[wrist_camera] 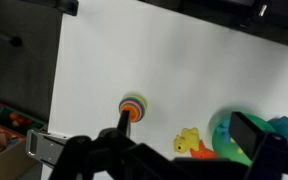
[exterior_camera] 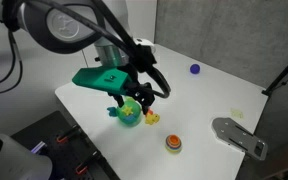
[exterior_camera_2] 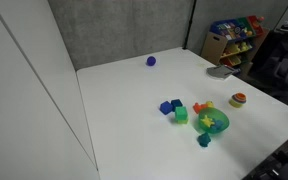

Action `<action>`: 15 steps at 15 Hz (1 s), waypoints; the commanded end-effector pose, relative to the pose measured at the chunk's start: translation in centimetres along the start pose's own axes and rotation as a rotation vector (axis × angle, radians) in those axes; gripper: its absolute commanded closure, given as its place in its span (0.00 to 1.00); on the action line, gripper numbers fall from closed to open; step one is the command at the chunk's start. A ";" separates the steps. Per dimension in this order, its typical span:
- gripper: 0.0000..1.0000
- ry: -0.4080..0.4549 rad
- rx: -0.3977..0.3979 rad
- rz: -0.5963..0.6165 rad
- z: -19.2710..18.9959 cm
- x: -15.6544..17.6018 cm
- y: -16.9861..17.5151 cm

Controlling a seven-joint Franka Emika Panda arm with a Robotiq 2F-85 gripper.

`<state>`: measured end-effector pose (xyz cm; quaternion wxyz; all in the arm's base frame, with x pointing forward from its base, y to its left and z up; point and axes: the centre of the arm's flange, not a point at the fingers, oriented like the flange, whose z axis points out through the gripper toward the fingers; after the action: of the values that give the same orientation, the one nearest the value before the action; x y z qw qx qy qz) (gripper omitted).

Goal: Remove the yellow and blue toys from the bowl and place them on the table

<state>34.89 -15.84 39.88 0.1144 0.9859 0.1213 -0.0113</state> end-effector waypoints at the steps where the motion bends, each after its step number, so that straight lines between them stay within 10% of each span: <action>1: 0.00 0.000 0.000 0.000 0.0 0.0 0.0; 15: 0.00 0.157 0.082 -0.092 2.6 8.6 -4.1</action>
<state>39.40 -10.84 37.30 0.0842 0.9819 0.1639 0.0429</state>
